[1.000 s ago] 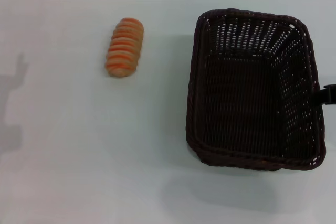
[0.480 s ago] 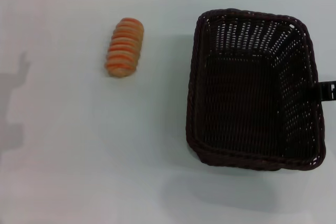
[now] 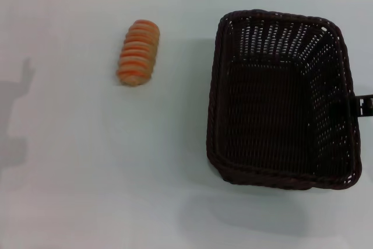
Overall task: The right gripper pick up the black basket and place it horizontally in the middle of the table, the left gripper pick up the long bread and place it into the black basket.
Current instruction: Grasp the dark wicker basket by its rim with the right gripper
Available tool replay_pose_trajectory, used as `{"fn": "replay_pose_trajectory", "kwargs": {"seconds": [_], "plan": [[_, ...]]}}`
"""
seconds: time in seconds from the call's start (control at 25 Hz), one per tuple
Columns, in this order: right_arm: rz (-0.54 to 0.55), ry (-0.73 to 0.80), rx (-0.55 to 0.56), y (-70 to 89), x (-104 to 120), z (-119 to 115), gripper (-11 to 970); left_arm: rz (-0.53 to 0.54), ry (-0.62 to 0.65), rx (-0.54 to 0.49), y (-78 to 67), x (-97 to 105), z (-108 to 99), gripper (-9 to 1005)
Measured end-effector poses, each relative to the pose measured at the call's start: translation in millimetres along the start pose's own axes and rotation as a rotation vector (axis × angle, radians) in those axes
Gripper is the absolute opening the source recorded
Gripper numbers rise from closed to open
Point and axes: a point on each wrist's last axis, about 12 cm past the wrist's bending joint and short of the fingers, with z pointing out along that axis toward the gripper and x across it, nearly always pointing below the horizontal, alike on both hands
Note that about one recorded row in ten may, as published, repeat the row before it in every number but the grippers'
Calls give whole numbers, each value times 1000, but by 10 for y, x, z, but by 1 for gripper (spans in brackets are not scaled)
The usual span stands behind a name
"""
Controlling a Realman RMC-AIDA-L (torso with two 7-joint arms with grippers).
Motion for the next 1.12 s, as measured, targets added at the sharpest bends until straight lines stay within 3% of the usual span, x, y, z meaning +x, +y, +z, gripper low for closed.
{"fn": "replay_pose_trajectory", "kwargs": {"seconds": [0.44,1.0,1.12], "plan": [[-4,11,-9,20,58,127,569,7,7,2,18,17,-24,856],[-71,15,-13,27,82,302,426,8,12,0,23,29,-39,856],[-107,29,-12,33,94,347,328,7,11,1,18,28,-37,856]]}}
